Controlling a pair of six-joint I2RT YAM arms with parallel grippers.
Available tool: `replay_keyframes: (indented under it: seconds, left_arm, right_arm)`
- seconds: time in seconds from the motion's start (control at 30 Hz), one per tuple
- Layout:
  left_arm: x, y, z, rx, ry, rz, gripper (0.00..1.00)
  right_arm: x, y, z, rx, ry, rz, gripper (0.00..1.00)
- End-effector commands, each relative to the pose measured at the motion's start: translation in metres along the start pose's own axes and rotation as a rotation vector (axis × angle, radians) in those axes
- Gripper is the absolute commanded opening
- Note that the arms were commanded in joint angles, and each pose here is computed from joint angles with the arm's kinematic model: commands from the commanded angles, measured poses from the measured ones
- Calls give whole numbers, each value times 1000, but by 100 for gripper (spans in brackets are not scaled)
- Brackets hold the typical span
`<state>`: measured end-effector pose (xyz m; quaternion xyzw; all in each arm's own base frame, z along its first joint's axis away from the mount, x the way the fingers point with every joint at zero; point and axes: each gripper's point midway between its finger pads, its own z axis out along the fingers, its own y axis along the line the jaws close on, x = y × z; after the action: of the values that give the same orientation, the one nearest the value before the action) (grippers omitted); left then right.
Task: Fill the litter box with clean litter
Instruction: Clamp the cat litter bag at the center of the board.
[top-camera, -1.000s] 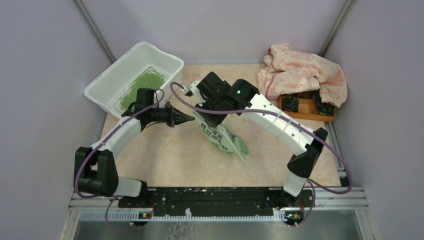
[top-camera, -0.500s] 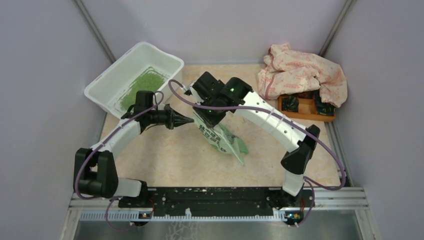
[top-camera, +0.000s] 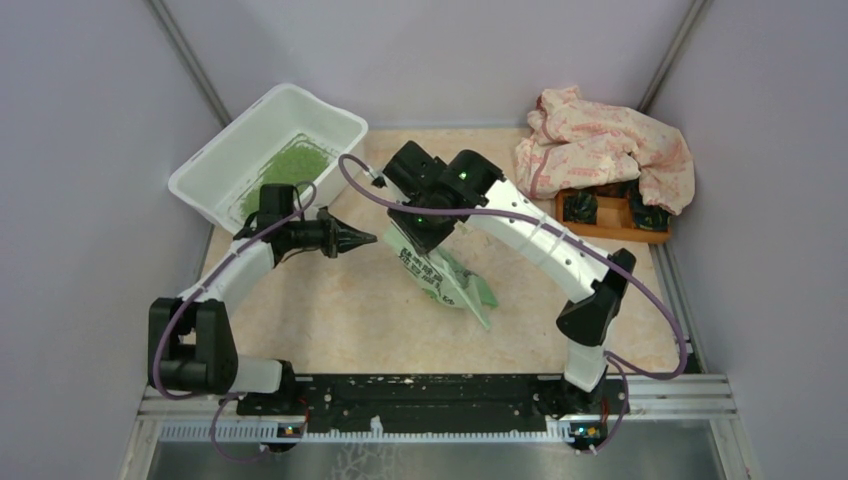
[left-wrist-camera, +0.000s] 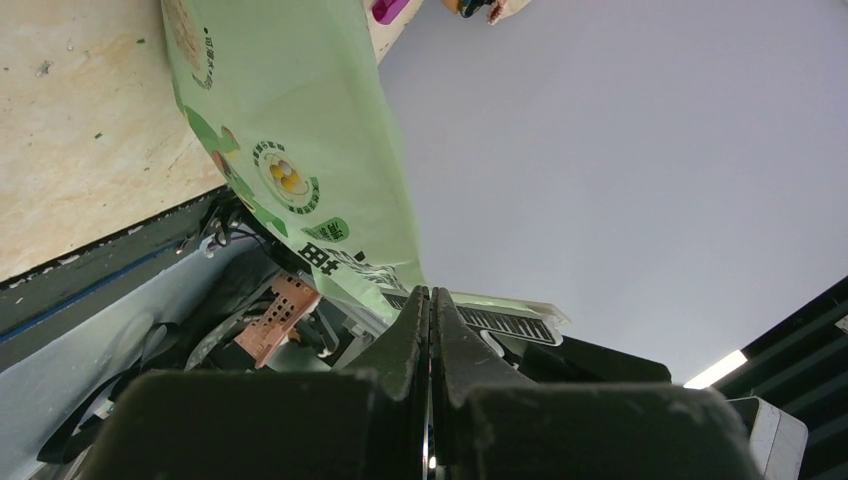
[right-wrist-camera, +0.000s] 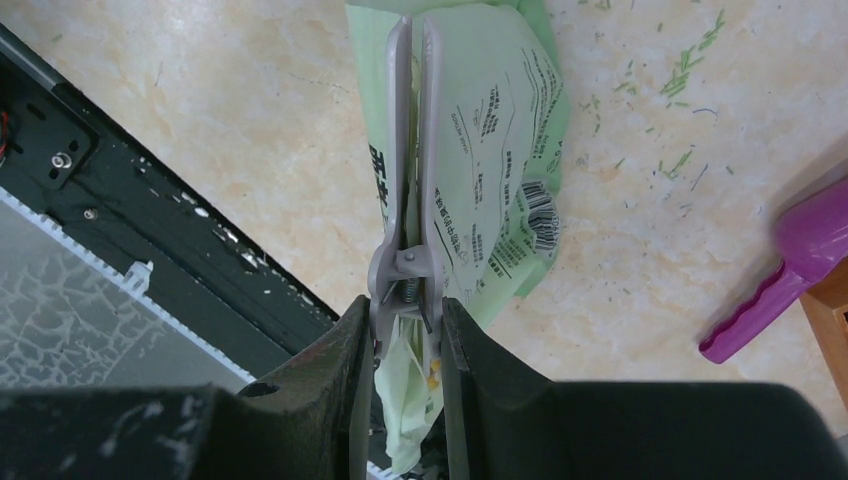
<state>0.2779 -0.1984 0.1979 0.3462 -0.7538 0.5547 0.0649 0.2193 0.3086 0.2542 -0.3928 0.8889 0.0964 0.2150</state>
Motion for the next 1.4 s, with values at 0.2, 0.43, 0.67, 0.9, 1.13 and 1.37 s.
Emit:
replay_keyframes:
  seconds: [0.2,0.43,0.67,0.9,1.13,1.37]
  left_arm:
    - [5,-10,-5,19,11,46,0]
    - [12,-8,-10,19,5,57,0]
    - [15,6,-9,-1,7,52,0]
    - [15,25,-7,-37,13,50,0]
    - [7,34,-2,-56,6,31,0]
    - [-3,24,3,-52,-5,29,0]
  right_arm:
    - [2,14,-9,-42,10,-12,0]
    - [6,18,-8,-60,24,-15,0]
    - [7,21,-10,-68,25,-14,0]
    - [7,24,-9,-86,29,-14,0]
    - [8,33,-10,-127,29,-27,0]
    - [13,42,-8,-160,43,-42,0]
